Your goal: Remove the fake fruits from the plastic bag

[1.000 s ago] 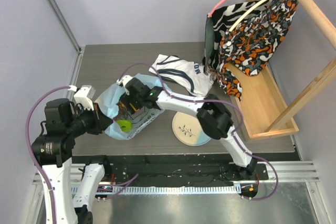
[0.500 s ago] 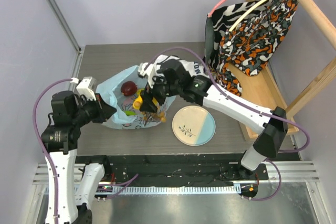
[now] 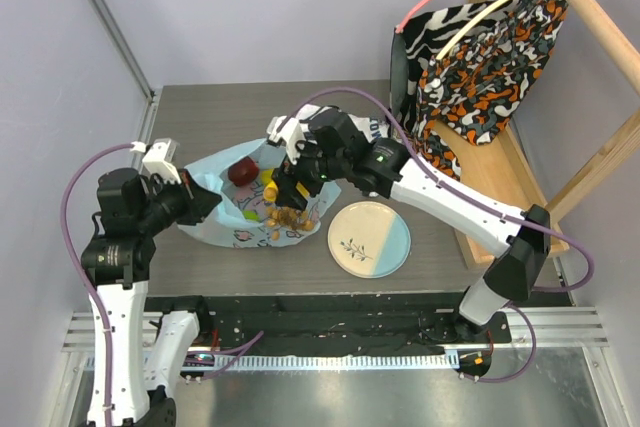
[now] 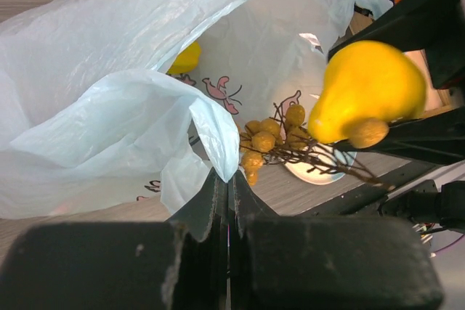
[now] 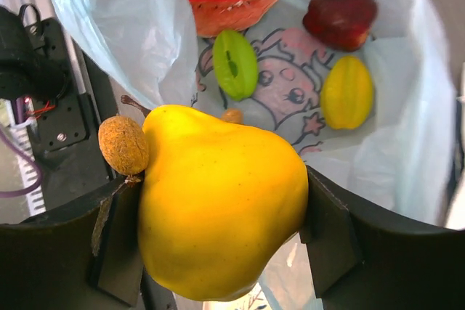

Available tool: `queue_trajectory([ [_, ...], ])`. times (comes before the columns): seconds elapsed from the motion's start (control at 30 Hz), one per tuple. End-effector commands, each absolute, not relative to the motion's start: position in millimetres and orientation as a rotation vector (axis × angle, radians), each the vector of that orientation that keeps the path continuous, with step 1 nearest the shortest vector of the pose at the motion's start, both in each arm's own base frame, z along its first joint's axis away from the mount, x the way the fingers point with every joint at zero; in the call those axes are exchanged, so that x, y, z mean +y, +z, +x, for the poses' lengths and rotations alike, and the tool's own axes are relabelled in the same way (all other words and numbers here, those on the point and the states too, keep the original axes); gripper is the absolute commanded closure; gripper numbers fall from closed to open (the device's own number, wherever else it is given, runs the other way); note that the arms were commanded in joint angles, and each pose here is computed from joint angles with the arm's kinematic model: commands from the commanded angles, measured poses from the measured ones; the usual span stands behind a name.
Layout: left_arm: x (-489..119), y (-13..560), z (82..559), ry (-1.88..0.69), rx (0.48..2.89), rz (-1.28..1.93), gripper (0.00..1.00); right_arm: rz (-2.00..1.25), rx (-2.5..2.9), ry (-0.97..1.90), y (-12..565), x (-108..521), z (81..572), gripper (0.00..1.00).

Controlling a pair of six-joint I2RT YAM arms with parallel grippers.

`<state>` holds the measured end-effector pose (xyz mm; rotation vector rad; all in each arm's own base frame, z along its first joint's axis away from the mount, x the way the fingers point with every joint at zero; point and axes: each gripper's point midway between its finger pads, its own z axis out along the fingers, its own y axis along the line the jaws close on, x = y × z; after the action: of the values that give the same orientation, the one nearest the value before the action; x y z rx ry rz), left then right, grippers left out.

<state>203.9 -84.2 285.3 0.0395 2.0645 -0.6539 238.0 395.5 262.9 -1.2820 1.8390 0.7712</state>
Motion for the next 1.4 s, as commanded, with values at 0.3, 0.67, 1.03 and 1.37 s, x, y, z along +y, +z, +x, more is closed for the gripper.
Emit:
queue_trajectory([
  [0.3,-85,297,202,-0.651,2.009,0.070,1.00,-0.857,1.869,0.479,271,427,351,0.84],
  [0.67,-81,274,190,-0.630,2.079,0.033,1.00,-0.855,2.247,0.292,109,392,337,0.81],
  [1.03,-90,270,193,-0.711,2.086,0.043,1.00,-0.818,2.324,0.451,97,401,326,0.19],
  [1.37,-98,267,191,-0.764,2.103,0.075,1.00,-0.731,2.424,0.644,93,393,331,0.07],
])
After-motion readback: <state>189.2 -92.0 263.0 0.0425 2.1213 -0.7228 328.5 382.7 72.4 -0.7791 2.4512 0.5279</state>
